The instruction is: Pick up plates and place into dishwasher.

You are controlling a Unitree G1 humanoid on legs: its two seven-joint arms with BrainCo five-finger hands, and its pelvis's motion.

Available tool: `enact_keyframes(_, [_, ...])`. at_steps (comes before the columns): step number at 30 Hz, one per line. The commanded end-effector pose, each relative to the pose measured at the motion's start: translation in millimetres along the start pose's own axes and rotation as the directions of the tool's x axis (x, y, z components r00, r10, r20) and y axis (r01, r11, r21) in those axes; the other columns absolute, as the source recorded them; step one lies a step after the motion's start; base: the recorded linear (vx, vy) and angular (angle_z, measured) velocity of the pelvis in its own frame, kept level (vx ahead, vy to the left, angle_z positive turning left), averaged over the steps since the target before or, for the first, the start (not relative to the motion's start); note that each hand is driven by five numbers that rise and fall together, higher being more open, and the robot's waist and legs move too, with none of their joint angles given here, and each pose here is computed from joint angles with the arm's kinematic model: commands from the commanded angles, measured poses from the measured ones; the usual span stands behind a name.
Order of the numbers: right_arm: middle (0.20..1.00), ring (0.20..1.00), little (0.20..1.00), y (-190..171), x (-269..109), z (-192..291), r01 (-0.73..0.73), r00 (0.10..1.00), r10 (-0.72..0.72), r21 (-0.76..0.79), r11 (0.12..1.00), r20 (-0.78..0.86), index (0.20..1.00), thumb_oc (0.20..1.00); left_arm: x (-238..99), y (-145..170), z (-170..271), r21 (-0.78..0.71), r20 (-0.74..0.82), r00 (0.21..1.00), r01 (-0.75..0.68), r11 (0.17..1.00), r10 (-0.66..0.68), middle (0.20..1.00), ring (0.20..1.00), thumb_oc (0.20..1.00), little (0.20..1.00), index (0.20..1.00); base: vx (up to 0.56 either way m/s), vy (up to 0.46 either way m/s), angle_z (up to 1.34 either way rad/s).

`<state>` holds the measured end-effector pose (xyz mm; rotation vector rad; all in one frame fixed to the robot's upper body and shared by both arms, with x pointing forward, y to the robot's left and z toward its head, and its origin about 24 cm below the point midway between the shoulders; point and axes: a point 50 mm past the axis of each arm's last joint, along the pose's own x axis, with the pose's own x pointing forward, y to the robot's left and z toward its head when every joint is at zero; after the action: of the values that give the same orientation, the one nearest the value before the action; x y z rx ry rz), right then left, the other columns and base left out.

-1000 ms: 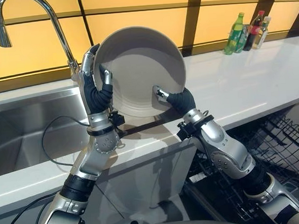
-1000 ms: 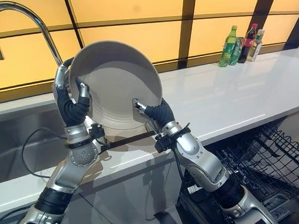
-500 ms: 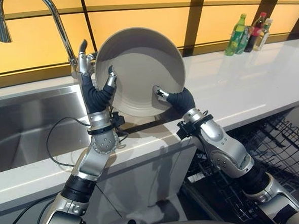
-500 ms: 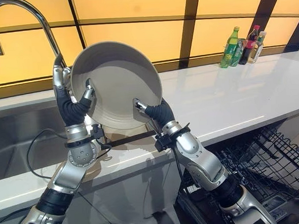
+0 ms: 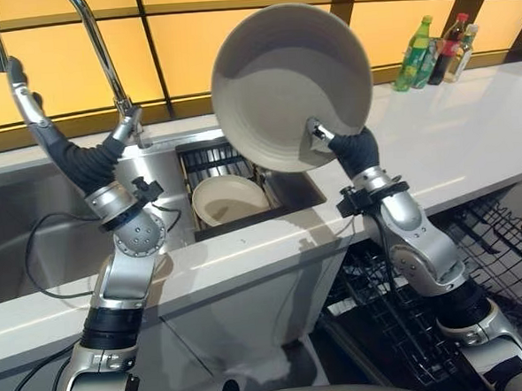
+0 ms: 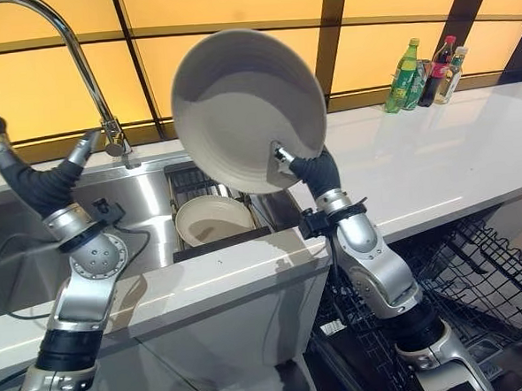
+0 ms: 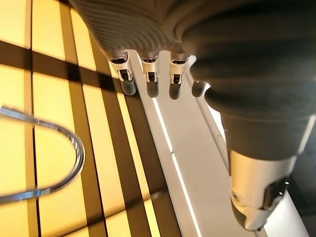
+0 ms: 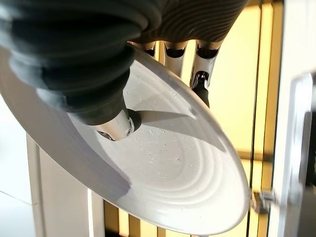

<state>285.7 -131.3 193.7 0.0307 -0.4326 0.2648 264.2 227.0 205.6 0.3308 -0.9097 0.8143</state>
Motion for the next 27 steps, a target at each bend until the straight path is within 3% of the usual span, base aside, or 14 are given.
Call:
enact_keyframes(1, [0.2,0.2,0.2,-27.2,0.8,34.7,0.128,0.976,-0.108,-0.097,0.987,0.191,0.2,0.2,18.3,10.6,-6.8,0.029,0.029,0.999,-0.041,0.999,0.04,1.0,1.0,1.0,1.0,1.0,0.0,0.0,0.0])
enact_keyframes(9, [0.2,0.2,0.2,-89.9,-29.8,46.6,0.366,0.922,-0.307,-0.273,0.89,0.235,0.2,0.2,25.7,35.4,-14.2,0.074,0.038,0.998,-0.059,0.996,0.056,1.0,1.0,1.0,1.0,1.0,0.01,0.015,-0.24])
enact_keyframes(15, [0.2,0.2,0.2,-127.9,-65.3,47.2,0.53,0.848,-0.473,-0.357,0.769,0.238,0.2,0.2,31.4,45.5,-16.8,0.107,0.06,0.998,-0.033,0.994,0.026,1.0,1.0,1.0,1.0,1.0,-0.02,0.01,-0.35])
enact_keyframes(20, [0.2,0.2,0.2,-152.3,-96.9,40.7,0.593,0.797,-0.569,-0.44,0.674,0.203,0.2,0.2,33.9,56.0,-22.2,0.159,0.077,0.996,-0.048,0.986,0.037,1.0,1.0,1.0,1.0,1.0,-0.02,0.001,-0.35])
enact_keyframes(27, [0.2,0.2,0.2,-169.5,-122.9,25.0,0.606,0.758,-0.64,-0.501,0.618,0.126,0.2,0.2,36.1,67.5,-30.0,0.233,0.079,0.995,-0.076,0.97,0.059,1.0,1.0,1.0,1.0,1.0,-0.06,-0.08,-0.49])
